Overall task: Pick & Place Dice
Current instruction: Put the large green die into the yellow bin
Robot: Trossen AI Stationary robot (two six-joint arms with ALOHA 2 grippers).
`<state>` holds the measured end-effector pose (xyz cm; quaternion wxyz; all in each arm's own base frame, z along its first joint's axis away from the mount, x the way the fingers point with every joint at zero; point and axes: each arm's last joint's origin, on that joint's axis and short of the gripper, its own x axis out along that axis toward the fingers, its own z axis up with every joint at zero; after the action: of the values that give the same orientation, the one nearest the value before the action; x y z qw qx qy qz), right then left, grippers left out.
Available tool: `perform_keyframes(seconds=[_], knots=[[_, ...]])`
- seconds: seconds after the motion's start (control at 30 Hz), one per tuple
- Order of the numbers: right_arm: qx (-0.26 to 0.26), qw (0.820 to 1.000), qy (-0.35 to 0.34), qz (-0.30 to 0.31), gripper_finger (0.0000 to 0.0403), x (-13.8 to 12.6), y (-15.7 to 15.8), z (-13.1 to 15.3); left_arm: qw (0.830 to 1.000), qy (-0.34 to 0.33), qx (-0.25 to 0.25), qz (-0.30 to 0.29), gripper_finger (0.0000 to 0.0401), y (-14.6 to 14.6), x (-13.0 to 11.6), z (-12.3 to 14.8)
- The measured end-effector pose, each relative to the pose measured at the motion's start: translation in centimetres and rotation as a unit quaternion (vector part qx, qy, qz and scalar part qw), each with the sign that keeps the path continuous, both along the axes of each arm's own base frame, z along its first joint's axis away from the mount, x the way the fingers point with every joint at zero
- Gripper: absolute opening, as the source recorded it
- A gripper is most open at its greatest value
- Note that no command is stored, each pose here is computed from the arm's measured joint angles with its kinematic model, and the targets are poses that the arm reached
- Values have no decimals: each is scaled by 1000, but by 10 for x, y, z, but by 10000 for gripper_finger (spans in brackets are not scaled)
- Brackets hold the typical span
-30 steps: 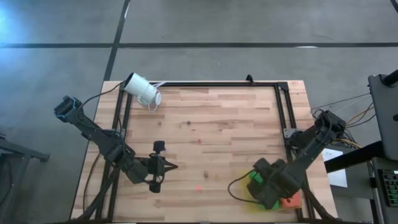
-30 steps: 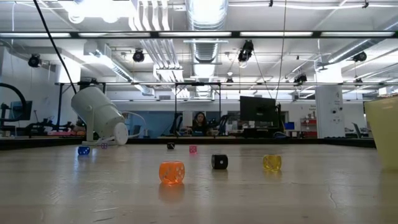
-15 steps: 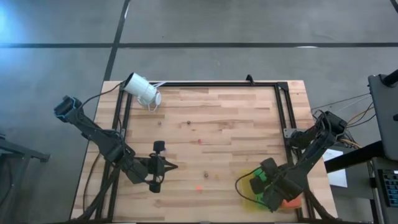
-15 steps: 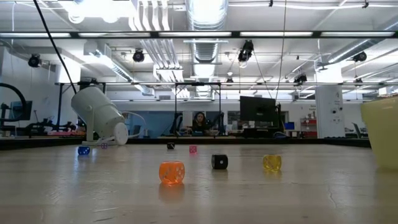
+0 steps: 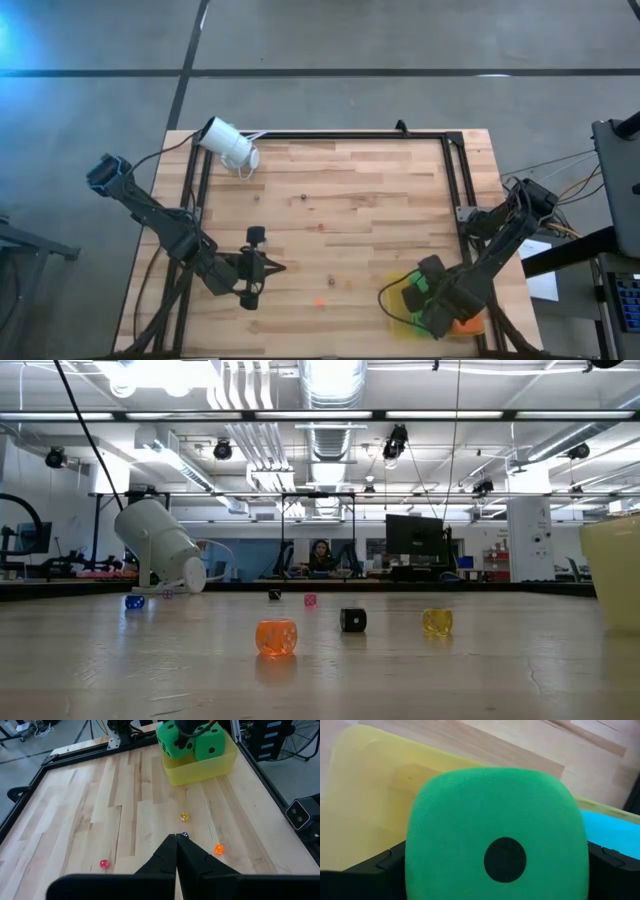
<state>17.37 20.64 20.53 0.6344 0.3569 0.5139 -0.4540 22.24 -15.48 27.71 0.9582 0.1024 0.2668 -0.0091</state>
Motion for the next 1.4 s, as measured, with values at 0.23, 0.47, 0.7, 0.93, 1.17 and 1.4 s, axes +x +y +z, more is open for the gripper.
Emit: perform_keyframes(seconds=[0.23, 0.47, 0.7, 0.93, 1.17, 1.4], knots=[[3, 1000, -2, 7, 359, 1, 1, 1, 1000, -18, 1, 17, 6, 0, 1, 2], [8, 1000, -6, 8, 359, 2, 2, 1, 998, -34, 2, 47, 6, 2, 2, 4], [9, 1000, -7, 11, 359, 2, 2, 1, 998, -31, 6, 46, 6, 2, 2, 3], [10, 1000, -8, 11, 359, 2, 2, 1, 999, -27, 27, 29, 6, 1, 1, 3], [10, 1000, -8, 11, 359, 2, 2, 1, 999, -24, 24, 23, 6, 1, 1, 3], [10, 1000, -8, 11, 359, 2, 2, 1, 1000, -8, 3, -15, 6, -2, 1, 2]])
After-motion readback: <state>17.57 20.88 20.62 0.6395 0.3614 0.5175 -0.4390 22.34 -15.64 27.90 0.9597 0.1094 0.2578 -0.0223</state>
